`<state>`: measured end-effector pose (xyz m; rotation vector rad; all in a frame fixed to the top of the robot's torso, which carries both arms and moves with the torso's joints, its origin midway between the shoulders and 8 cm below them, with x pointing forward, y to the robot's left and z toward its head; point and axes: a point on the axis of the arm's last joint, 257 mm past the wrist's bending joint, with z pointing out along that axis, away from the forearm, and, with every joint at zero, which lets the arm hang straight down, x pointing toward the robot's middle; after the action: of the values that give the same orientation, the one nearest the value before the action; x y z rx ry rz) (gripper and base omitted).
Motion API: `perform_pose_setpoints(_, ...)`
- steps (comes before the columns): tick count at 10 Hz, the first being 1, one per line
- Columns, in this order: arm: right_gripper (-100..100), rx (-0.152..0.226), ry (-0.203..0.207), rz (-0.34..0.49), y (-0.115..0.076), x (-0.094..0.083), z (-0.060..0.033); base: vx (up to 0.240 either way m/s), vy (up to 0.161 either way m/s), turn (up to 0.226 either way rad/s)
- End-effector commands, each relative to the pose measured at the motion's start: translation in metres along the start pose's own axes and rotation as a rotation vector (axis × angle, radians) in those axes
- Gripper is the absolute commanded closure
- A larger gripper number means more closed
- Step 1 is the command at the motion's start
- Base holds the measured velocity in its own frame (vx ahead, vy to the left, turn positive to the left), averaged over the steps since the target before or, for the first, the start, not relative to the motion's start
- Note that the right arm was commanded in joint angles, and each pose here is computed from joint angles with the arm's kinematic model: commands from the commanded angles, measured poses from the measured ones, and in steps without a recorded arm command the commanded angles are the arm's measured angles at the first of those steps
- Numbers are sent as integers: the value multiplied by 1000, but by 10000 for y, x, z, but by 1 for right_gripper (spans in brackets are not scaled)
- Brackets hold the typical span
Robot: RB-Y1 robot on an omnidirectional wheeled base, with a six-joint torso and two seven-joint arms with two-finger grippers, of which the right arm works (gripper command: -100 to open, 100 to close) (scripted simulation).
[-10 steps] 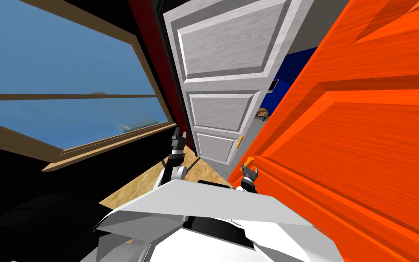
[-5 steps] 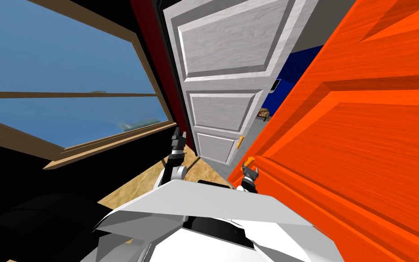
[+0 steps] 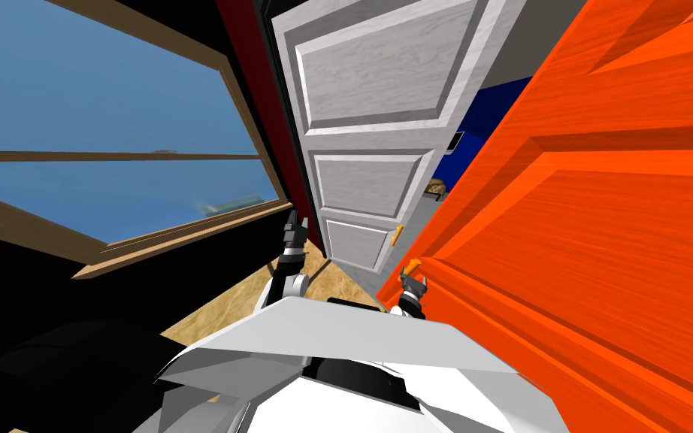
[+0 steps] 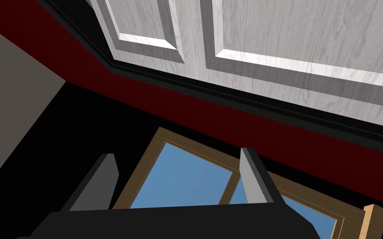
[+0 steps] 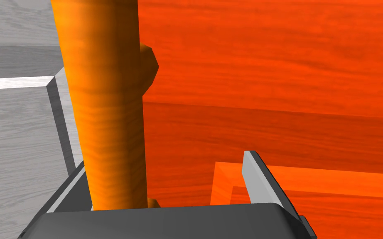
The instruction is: Push the door open
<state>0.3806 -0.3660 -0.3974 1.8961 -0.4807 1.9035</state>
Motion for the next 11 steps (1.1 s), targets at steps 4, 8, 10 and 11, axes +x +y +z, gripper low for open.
perform_pose_setpoints(4, 100, -48, -10, -34, 359, -37, -30, -4, -7, -2)
perform_pose_setpoints(8, 100, -53, -9, -37, 386, -38, -25, 8, 0, -6)
perform_pose_setpoints(10, 100, -53, -8, -36, 381, -33, -19, -4, -4, 4)
perform_pose_setpoints(11, 100, -47, -6, -38, 326, -27, 41, -15, -8, 14)
